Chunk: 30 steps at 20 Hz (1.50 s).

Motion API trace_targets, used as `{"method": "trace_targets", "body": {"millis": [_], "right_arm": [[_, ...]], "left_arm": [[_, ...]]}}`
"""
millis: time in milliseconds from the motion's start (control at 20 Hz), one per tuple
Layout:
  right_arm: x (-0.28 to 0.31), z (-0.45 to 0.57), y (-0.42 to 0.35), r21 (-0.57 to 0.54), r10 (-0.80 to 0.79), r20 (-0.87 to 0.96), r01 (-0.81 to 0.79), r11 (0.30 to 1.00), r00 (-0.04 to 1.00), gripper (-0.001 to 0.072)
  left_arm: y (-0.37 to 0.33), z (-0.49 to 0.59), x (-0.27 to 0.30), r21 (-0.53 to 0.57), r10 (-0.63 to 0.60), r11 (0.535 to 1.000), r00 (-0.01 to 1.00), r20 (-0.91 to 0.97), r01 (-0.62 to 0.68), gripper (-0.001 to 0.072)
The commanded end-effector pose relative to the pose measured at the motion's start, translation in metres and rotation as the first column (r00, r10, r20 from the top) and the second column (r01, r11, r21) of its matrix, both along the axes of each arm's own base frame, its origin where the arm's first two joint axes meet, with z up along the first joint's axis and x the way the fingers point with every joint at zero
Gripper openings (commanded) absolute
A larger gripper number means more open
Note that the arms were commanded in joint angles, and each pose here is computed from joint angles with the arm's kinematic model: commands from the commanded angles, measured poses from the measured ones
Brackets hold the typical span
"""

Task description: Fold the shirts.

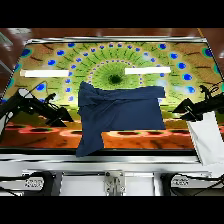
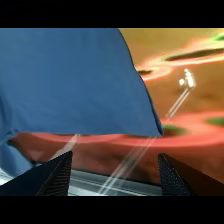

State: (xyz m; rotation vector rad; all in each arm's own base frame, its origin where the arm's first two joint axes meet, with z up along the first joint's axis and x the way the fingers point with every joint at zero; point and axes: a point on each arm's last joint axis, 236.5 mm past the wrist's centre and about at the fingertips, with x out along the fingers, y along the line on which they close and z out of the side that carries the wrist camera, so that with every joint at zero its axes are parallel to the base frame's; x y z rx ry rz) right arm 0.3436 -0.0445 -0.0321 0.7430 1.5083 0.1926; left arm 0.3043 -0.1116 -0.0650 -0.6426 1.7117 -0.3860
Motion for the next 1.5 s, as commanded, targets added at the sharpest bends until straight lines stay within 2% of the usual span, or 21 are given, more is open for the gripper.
{"method": "trace_targets", "body": {"millis": [0,150,300,350,400,450,550,650,700,750,800,850,900,1000,1150,1300,1450], "right_arm": [[0.005,-0.011,0.01,0.044,-0.025,0.018,0.024,0.999,1.0,0.0664],[0.004,-0.019,0.01,0.052,-0.015,0.004,0.015,0.999,1.0,0.0664],[0.003,-0.024,0.01,0.054,-0.008,-0.006,0.009,0.999,1.0,0.0664],[0.002,-0.027,0.009,0.049,-0.006,-0.013,0.007,0.999,1.0,0.0664],[0.001,-0.03,0.008,0.045,-0.007,-0.019,0.008,0.999,1.0,0.0664],[0.0,-0.035,0.008,0.044,-0.012,-0.026,0.014,0.999,1.0,0.0664],[-0.002,-0.046,0.013,0.065,-0.032,-0.046,0.035,0.997,0.998,0.0665],[-0.002,-0.053,0.021,0.111,-0.055,-0.059,0.061,0.992,0.997,0.0665],[-0.001,-0.056,0.024,0.124,-0.06,-0.065,0.068,0.99,0.996,0.0665],[-0.002,-0.06,0.026,0.125,-0.055,-0.075,0.064,0.99,0.996,0.0665],[-0.003,-0.065,0.029,0.121,-0.041,-0.083,0.051,0.991,0.996,0.0665],[-0.004,-0.069,0.032,0.109,-0.022,-0.087,0.032,0.994,0.996,0.0665],[-0.003,-0.074,0.033,0.084,-0.007,-0.087,0.015,0.996,0.996,0.0665],[-0.003,-0.081,0.036,0.036,0.031,-0.082,-0.029,0.999,0.996,0.0665],[-0.018,-0.081,0.034,0.034,0.092,-0.111,-0.089,0.995,0.99,0.0665],[-0.032,-0.082,0.021,0.025,0.084,-0.166,-0.081,0.996,0.983,0.0665],[-0.02,-0.088,0.027,-0.016,0.08,-0.139,-0.083,0.996,0.987,0.0664]], "left_arm": [[-0.032,-0.022,-0.002,-0.029,0.024,0.999,0.999,0.023,-0.023,0.0603],[-0.049,-0.04,-0.012,-0.028,-0.018,0.999,1.0,-0.025,0.017,0.0602],[-0.06,-0.046,-0.006,-0.041,0.005,0.999,1.0,-0.018,-0.005,0.0584],[-0.063,-0.046,-0.002,-0.046,0.018,0.999,1.0,-0.006,-0.018,0.0515],[-0.065,-0.046,0.001,-0.046,0.026,0.999,1.0,0.005,-0.026,0.0496],[-0.068,-0.047,0.003,-0.046,0.03,0.999,0.999,0.014,-0.029,0.0441],[-0.074,-0.049,0.005,-0.039,0.025,0.999,0.999,0.029,-0.024,0.0388],[-0.078,-0.05,0.003,-0.036,0.014,0.999,0.999,0.031,-0.012,0.0386],[-0.079,-0.051,0.002,-0.036,0.012,0.999,1.0,0.027,-0.011,0.0303],[-0.079,-0.051,0.002,-0.036,0.011,0.999,1.0,0.026,-0.011,0.019],[-0.079,-0.051,0.002,-0.037,0.012,0.999,1.0,0.026,-0.011,0.016],[-0.079,-0.05,0.001,-0.041,0.01,0.999,1.0,0.022,-0.009,0.0062],[-0.079,-0.049,0.001,-0.044,0.003,0.999,1.0,0.027,-0.002,0.0039],[-0.079,-0.046,0.001,-0.049,-0.019,0.999,0.999,0.042,0.021,0.0038],[-0.076,-0.037,0.002,-0.039,-0.062,0.997,0.995,0.077,0.065,0.0038],[-0.073,-0.026,0.003,-0.024,-0.094,0.995,0.989,0.114,0.097,0.0038],[-0.074,-0.019,0.001,-0.029,-0.103,0.994,0.987,0.124,0.107,0.0038]]}}
